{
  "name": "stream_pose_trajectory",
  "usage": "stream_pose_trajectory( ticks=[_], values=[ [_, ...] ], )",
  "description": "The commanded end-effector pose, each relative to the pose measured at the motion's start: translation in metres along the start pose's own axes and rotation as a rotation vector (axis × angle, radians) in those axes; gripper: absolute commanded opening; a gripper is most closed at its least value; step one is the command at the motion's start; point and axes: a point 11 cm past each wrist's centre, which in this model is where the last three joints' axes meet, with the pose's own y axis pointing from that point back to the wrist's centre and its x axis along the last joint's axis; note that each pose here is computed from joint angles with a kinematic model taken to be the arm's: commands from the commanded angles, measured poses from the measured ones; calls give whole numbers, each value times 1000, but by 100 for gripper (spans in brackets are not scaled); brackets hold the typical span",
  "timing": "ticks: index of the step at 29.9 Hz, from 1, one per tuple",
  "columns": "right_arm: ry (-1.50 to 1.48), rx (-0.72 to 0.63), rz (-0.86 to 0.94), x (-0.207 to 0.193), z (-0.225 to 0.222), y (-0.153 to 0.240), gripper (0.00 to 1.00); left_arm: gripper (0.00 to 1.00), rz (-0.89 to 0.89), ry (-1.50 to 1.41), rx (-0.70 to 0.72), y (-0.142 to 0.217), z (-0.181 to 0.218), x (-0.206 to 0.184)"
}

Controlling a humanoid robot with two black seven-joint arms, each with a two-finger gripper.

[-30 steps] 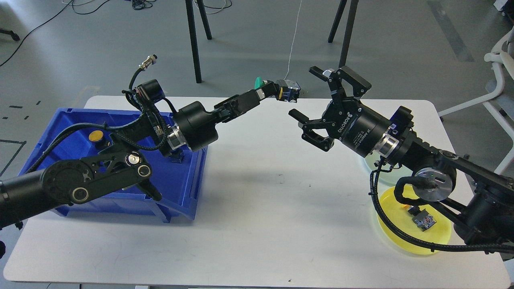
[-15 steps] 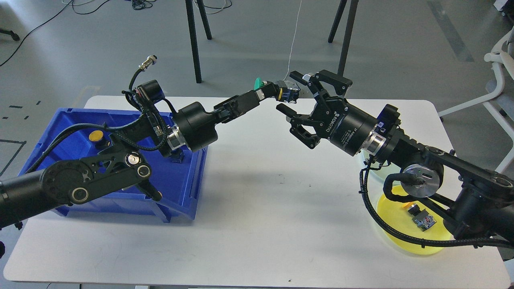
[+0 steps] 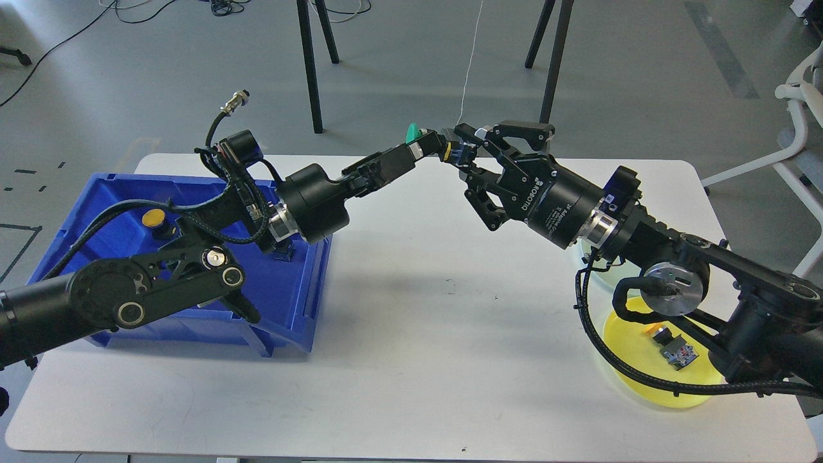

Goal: Pass button and place on color plate
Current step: 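Move the right gripper to the green button and grasp it, then carry the green button to the pale blue-green plate and release it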

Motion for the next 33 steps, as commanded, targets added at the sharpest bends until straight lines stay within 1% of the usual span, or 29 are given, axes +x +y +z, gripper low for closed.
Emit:
stream_pose_trajectory(
  ticks=[1,2,4,6,8,11,14,17,20,24,29,30,31,33],
  values=[
    [-1,-3,2,0,1,1,1,50,1,3,-3,-1,1,0],
    [1,-4,8,2,1,1,1,63,-2,3,-4,-1,1,0],
    [3,6,25,5,-2,1,1,71,-5,6,-2,0,1,0],
    [5,25,87,13,-5,4,1,75,-5,6,-4,-1,1,0],
    [-24,64,159,25,-12,9,1,77,-6,9,-4,-1,1,-1],
    [-126,141,293,50,-13,31,1,77,-5,8,-3,-1,1,-1],
    [-250,244,499,84,-14,68,1,79,-5,8,-3,-1,1,-1],
    [-437,307,754,117,3,110,1,79,-6,9,-4,-1,1,-1],
    [-534,246,1008,138,30,140,1,79,-5,10,-3,-1,1,-1],
    [-537,158,1223,147,48,161,1,79,-5,10,-3,-2,1,-2],
    [-555,119,1274,161,57,169,1,79,-6,11,-5,-2,1,-2],
    [-558,111,1281,163,59,169,2,79,-6,12,-4,-1,1,-2],
    [-561,99,1296,166,65,170,8,79,-5,10,-3,-2,1,-2],
    [-567,84,1314,168,73,171,24,79,-6,12,-4,-1,1,-2]
  ],
)
